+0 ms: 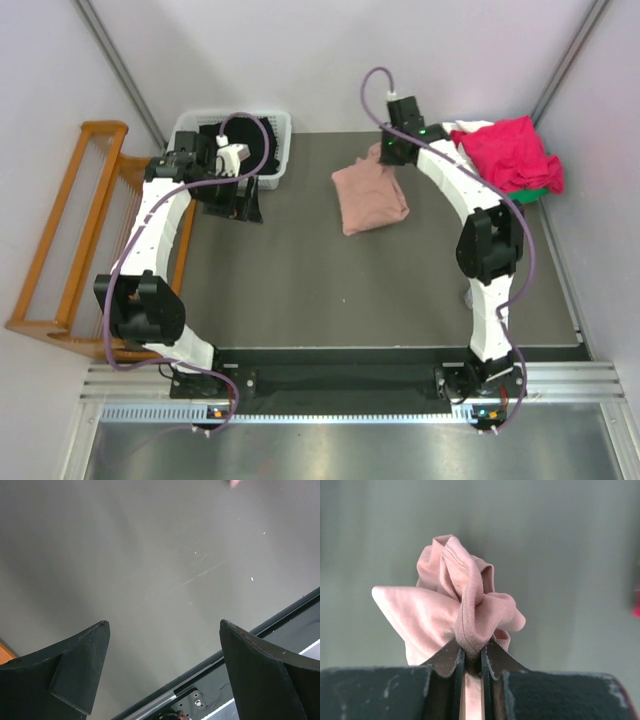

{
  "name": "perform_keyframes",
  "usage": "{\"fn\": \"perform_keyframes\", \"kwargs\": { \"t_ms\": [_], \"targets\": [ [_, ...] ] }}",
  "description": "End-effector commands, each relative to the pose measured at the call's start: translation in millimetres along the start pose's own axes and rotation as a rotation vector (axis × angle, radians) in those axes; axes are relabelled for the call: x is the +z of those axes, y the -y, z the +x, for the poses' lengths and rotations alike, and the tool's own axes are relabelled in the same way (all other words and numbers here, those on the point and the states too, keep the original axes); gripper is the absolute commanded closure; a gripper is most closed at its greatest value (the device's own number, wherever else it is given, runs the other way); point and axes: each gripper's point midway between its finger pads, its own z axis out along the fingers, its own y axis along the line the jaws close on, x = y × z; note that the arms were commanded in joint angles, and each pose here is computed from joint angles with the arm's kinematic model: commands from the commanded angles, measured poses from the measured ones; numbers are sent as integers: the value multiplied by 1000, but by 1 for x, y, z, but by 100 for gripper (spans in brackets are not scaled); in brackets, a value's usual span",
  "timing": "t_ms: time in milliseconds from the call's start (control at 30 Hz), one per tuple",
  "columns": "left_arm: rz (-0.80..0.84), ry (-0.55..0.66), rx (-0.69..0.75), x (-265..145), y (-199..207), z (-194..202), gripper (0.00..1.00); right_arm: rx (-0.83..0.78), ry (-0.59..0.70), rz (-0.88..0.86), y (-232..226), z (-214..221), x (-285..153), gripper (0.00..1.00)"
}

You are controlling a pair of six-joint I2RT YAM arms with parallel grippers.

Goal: Fold and stack the t-shirts
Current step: Neatly place the folded tshirt to the corner

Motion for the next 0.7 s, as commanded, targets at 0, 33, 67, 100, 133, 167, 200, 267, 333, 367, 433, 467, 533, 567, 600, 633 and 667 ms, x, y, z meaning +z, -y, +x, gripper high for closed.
{"fn": "perform_keyframes", "kwargs": {
  "t_ms": [0, 33, 67, 100, 133, 167, 200, 267, 333, 367, 433, 467, 533, 567, 600, 633, 667],
  "targets": [
    [-18, 43, 26, -9, -3, 0, 5, 194, 178, 137, 79, -79, -36, 100],
    [-19, 43, 23, -9, -4, 1, 5, 243, 211, 179, 110, -91, -45, 100],
    [-18, 40, 21, -8, -4, 2, 5, 276, 240, 218, 127, -100, -56, 100],
    [-11, 35, 17, -6, -4, 4, 5, 295, 302, 246, 141, -119, -78, 100],
    [-7, 34, 14, -5, -4, 5, 5, 330, 343, 287, 166, -130, -93, 100],
    [-2, 31, 11, -3, -4, 7, 5, 361, 386, 322, 182, -139, -107, 100],
    [8, 31, 9, -2, -3, 7, 5, 383, 433, 330, 192, -149, -129, 100],
    [21, 21, -4, 2, -2, 11, 5, 439, 483, 380, 231, -156, -155, 100],
    [31, 19, -11, 4, -2, 12, 5, 457, 498, 418, 252, -155, -174, 100],
    [35, 14, -15, 6, -1, 14, 5, 459, 492, 429, 259, -152, -177, 100],
    [45, 15, -17, 8, 0, 14, 5, 488, 482, 439, 275, -138, -179, 100],
    [47, 13, -22, 9, 0, 15, 5, 500, 471, 408, 273, -133, -176, 100],
    [50, 13, -22, 9, 0, 15, 5, 508, 448, 414, 277, -124, -172, 100],
    [49, 13, -24, 8, 0, 14, 5, 510, 441, 388, 273, -123, -168, 100],
    [52, 15, -23, 9, 1, 14, 5, 516, 441, 382, 273, -126, -166, 100],
    [52, 14, -24, 8, 1, 14, 5, 526, 434, 397, 273, -125, -166, 100],
    [55, 12, -29, 9, 1, 15, 5, 533, 442, 405, 275, -128, -167, 100]
  ]
}}
